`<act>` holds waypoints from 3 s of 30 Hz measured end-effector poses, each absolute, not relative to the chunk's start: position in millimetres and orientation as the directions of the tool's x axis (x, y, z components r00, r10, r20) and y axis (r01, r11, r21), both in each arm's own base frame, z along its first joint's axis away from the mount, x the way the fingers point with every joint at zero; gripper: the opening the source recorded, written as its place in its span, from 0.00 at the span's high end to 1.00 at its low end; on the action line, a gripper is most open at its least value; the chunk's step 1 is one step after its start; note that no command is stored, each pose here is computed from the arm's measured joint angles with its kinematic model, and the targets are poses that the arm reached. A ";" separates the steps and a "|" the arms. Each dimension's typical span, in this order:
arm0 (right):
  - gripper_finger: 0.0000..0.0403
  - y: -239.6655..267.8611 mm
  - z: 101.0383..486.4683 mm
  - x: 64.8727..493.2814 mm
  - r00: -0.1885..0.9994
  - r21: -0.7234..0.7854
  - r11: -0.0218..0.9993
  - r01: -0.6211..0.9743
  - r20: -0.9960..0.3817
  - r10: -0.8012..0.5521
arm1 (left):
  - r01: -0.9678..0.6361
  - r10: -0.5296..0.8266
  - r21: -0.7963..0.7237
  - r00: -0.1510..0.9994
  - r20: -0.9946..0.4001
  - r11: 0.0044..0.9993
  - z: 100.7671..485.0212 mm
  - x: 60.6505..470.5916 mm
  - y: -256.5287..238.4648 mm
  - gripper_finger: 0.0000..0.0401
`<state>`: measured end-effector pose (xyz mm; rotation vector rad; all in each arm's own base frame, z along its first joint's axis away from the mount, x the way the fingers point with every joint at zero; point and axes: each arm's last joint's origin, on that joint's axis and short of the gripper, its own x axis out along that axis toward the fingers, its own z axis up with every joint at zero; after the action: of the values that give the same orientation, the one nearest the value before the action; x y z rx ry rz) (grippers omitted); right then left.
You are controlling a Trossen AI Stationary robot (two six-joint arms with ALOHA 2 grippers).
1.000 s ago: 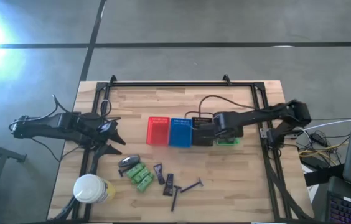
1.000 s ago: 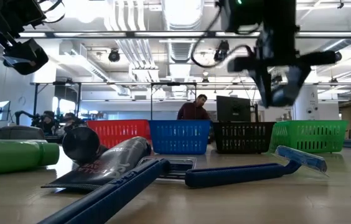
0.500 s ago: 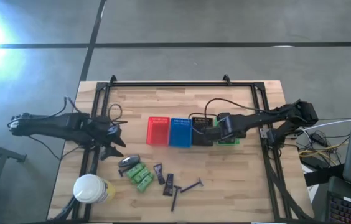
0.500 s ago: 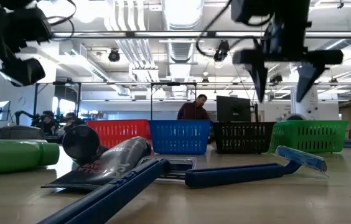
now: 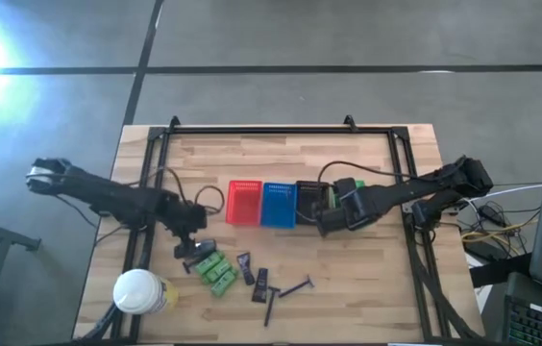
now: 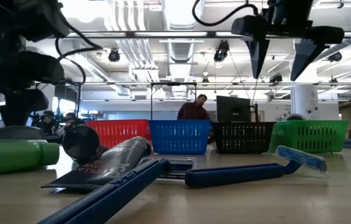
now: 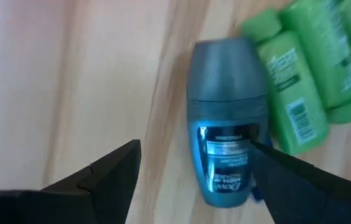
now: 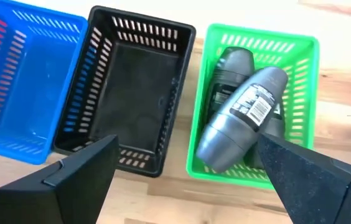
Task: Pick & Place Travel size toiletries
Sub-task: Put the black deodorant into the green bin
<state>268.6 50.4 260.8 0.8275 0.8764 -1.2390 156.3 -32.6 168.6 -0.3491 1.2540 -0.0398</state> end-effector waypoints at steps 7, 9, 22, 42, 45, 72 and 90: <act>0.05 54.7 258.1 266.1 0.103 0.038 0.156 0.987 -0.894 -0.436 | -0.213 -0.031 -0.104 0.321 -0.947 0.971 155.9 165.1 -45.1 0.25; 0.05 54.6 257.6 265.7 0.100 0.034 0.157 0.987 -0.893 -0.439 | -0.238 -0.028 -0.108 0.316 -0.948 0.965 153.8 166.9 -45.7 0.25; 0.05 54.7 257.3 265.8 0.102 0.023 0.181 0.983 -0.891 -0.442 | -0.237 -0.063 -0.116 0.220 -0.973 0.964 126.4 166.4 -47.9 0.25; 0.05 54.8 256.6 266.6 0.110 0.030 0.183 0.983 -0.891 -0.441 | -0.285 0.016 -0.041 0.196 -0.980 0.958 139.7 148.9 -44.2 0.34; 0.05 54.7 255.6 266.3 0.107 0.027 0.183 0.983 -0.891 -0.442 | -0.297 0.017 -0.041 0.193 -0.981 0.954 133.7 145.4 -43.3 0.33; 0.05 75.4 272.2 330.9 0.733 0.657 0.360 0.662 -0.667 -0.130 | -0.149 0.027 -0.117 0.723 -0.690 0.982 230.4 183.5 -50.0 0.51; 0.05 84.4 275.4 372.2 0.853 0.815 0.261 0.517 -0.518 -0.072 | -0.021 0.061 0.069 0.743 -0.667 0.997 249.3 264.5 -72.4 0.51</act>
<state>372.2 84.4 275.4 1.2510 0.4181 -0.4147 264.5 -72.4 249.3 0.0582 0.7327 0.0448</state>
